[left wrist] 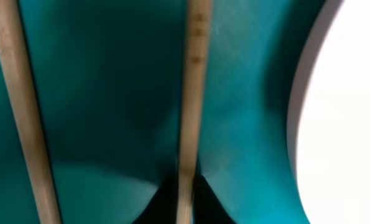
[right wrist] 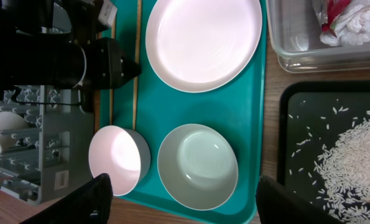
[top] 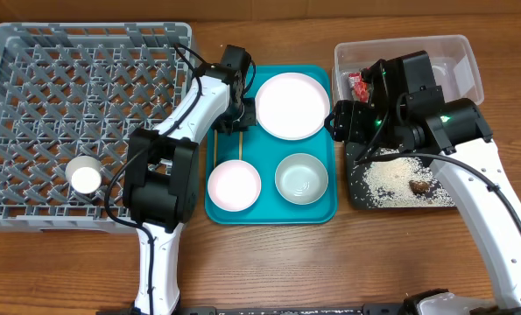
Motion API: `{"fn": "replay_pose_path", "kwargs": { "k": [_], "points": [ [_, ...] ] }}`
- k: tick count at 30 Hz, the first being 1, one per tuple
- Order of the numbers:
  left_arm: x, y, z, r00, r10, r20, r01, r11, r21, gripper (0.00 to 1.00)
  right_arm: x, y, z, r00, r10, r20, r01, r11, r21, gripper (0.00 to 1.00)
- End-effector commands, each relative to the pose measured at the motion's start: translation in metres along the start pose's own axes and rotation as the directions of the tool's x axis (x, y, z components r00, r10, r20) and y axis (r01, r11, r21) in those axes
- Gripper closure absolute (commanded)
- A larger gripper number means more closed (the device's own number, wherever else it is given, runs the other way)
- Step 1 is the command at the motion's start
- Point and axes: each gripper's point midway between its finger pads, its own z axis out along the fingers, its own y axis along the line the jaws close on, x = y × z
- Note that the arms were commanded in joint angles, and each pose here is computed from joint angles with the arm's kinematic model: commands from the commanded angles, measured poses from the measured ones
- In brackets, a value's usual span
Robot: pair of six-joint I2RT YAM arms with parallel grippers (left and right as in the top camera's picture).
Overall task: Sort waste into correct bins and load items into the dishwasher
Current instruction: 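Grasp a wooden chopstick with the left gripper, then insert the chopstick upright into the dish rack with the left gripper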
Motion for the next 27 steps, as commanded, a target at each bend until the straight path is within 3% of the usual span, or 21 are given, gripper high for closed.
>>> {"fn": "replay_pose_path", "kwargs": {
  "k": [1,5,11,12,14,17,19,22,27],
  "points": [
    [0.004,0.001,0.006,1.0,-0.006,-0.026,0.005,1.0,-0.024,0.96,-0.003,0.004,-0.005,1.0,-0.006,0.015,0.006,1.0,-0.012,0.25],
    [-0.009,0.005,-0.034,1.0,-0.021,0.008,0.021,0.999,-0.026,0.96,-0.003,0.004,-0.005,1.0,-0.005,0.014,0.006,1.0,-0.012,0.25],
    [-0.041,0.021,-0.148,0.983,0.015,0.184,-0.014,1.0,-0.008,0.96,-0.003,0.004,-0.005,1.0,-0.005,0.014,0.006,1.0,-0.012,0.25],
    [-0.041,0.038,-0.192,0.967,0.042,0.253,-0.032,0.999,-0.043,0.96,-0.002,0.004,-0.005,1.0,-0.004,0.011,0.005,1.0,-0.011,0.25],
    [-0.032,0.088,-0.225,0.957,0.024,0.288,0.042,0.974,-0.222,0.96,-0.002,0.004,-0.005,1.0,-0.005,0.011,0.005,1.0,-0.011,0.25],
    [-0.031,0.126,-0.229,0.963,0.055,0.263,0.042,0.936,-0.35,0.96,-0.001,0.004,-0.005,1.0,-0.003,0.007,0.003,1.0,-0.01,0.25],
    [-0.031,0.142,-0.224,0.971,0.062,0.232,0.029,0.929,-0.37,0.96,-0.001,0.004,-0.005,1.0,-0.004,0.007,0.004,1.0,-0.01,0.26],
    [-0.032,0.143,-0.194,0.986,0.066,0.152,-0.027,0.97,-0.242,0.96,-0.003,0.004,-0.005,1.0,-0.006,0.015,0.006,1.0,-0.013,0.25],
    [-0.034,0.149,-0.157,0.996,0.054,0.074,-0.034,0.969,-0.245,0.96,-0.003,0.004,-0.005,1.0,-0.006,0.014,0.006,1.0,-0.013,0.25]
  ]
}}
